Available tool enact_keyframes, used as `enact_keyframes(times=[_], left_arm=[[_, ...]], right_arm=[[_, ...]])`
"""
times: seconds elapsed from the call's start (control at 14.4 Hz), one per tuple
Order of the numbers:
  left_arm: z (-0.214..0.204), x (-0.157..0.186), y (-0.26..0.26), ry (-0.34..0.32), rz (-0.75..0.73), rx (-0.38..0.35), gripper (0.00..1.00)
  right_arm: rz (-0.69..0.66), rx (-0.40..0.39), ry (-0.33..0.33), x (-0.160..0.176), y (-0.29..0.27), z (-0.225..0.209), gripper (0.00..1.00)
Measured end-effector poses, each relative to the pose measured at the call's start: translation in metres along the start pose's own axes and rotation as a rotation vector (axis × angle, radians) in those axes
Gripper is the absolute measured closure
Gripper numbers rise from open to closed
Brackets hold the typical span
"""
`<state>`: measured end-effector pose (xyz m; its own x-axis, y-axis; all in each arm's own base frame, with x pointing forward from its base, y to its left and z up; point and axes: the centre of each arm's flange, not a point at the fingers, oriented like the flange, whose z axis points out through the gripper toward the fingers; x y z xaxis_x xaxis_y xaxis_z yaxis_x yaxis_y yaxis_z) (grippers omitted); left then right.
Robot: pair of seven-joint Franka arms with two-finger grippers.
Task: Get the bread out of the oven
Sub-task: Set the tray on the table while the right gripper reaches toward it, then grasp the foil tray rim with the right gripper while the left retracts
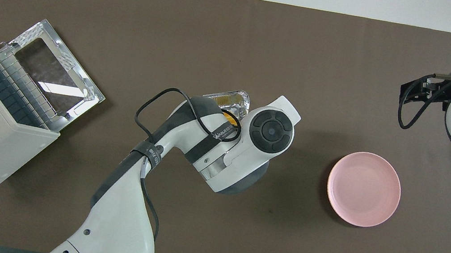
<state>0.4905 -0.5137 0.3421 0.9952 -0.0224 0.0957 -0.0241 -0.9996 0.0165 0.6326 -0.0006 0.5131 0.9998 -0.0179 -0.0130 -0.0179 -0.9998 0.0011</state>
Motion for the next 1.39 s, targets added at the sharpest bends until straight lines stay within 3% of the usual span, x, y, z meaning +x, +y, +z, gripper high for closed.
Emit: enact_keyframes(times=[0.14,0.42,0.62,0.9,1.04,1.25,1.39], left_arm=[[-0.014,0.021,-0.013,-0.008,-0.044,-0.015,0.00],[-0.080,0.073,-0.056,0.014,-0.157,-0.079,0.00],[-0.139,0.104,-0.137,-0.011,-0.128,-0.052,0.00],[-0.161,0.136,-0.247,-0.082,-0.027,-0.009,0.00],[-0.176,0.150,-0.309,-0.084,0.009,-0.010,0.00],[-0.210,0.154,-0.399,-0.064,0.045,0.001,0.00],[-0.234,0.137,-0.452,-0.066,0.118,0.065,0.00]], right_arm=[[-0.009,0.001,0.006,0.000,-0.006,-0.001,0.00],[-0.073,0.005,0.002,-0.003,-0.046,0.000,0.00],[-0.182,0.006,-0.001,-0.013,-0.114,0.002,0.00],[-0.323,0.008,-0.002,-0.028,-0.188,0.019,0.00],[-0.362,0.010,-0.013,-0.028,-0.206,0.036,0.00],[-0.395,0.013,-0.035,-0.030,-0.238,0.065,0.00],[-0.342,0.020,-0.029,-0.031,-0.262,0.086,0.00]])
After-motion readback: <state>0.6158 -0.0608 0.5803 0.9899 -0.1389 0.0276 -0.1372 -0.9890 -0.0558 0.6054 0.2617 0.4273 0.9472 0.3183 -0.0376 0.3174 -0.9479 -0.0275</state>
